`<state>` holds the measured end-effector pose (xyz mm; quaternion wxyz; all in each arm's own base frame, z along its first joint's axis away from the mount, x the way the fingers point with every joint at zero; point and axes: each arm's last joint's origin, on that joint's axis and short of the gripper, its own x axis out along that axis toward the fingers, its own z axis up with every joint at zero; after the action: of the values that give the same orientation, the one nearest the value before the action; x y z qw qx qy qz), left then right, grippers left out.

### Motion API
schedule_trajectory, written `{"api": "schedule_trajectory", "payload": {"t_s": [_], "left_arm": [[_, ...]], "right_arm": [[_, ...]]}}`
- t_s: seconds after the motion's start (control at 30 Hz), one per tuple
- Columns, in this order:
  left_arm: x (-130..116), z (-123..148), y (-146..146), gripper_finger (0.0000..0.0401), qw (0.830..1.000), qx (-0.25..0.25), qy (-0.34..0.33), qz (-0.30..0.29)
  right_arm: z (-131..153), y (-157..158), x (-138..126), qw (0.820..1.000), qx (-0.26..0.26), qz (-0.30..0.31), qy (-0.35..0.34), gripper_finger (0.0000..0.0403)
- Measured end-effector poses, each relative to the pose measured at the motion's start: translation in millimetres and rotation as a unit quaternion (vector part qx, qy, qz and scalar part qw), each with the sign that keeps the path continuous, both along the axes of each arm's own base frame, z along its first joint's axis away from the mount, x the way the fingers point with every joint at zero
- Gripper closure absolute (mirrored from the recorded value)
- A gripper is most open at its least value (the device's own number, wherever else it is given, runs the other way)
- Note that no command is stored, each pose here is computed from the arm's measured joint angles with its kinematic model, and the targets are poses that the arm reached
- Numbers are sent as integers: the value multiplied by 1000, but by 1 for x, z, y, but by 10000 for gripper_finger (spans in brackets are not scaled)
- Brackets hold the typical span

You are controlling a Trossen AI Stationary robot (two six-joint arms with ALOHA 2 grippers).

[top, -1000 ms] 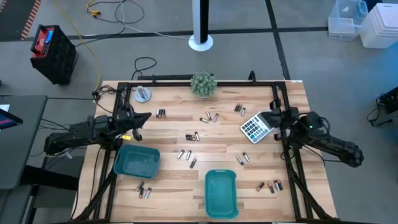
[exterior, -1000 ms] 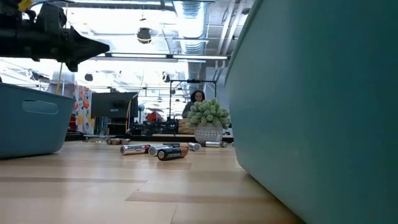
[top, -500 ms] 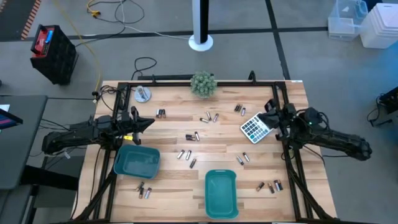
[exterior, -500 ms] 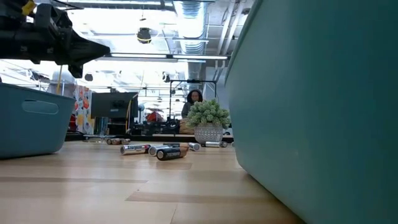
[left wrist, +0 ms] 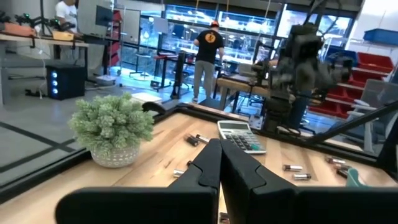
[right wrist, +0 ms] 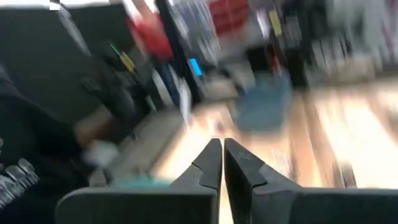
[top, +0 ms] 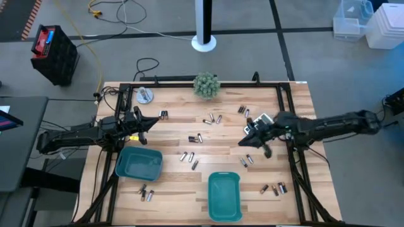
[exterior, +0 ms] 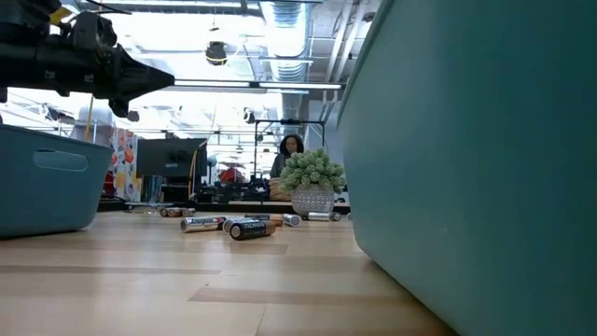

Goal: Sort batteries
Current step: Put the silver battery into the green bin

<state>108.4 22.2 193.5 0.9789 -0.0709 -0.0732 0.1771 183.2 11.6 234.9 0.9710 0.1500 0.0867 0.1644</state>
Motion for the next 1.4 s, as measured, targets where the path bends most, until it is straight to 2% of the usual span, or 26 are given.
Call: {"api": "schedule_trajectory", "payload": {"t_s": [0.17, 0.3, 0.5, 0.67, 1.0, 1.23, 1.4], "left_arm": [[5, -2, 1, 401, 1000, -4, 14, 2], [10, -4, 2, 401, 1000, -5, 22, 2], [14, -5, 2, 401, 1000, -5, 25, 2], [16, -7, 3, 401, 1000, -6, 30, 2], [16, -7, 3, 401, 999, 1, 33, 3], [16, -7, 3, 401, 999, 1, 33, 3], [16, -7, 3, 401, 999, 1, 34, 3]], "right_arm": [[-9, 21, 13, 986, -60, -38, 151, 308], [-15, 36, 11, 960, -101, -91, 244, 256], [-38, 58, -5, 918, -107, -161, 347, 205], [-51, 75, -15, 894, -114, -228, 370, 198], [-89, 98, -22, 846, -128, -298, 424, 200], [-109, 106, -18, 832, -124, -318, 438, 200], [-115, 109, -15, 831, -123, -320, 438, 200]]}}
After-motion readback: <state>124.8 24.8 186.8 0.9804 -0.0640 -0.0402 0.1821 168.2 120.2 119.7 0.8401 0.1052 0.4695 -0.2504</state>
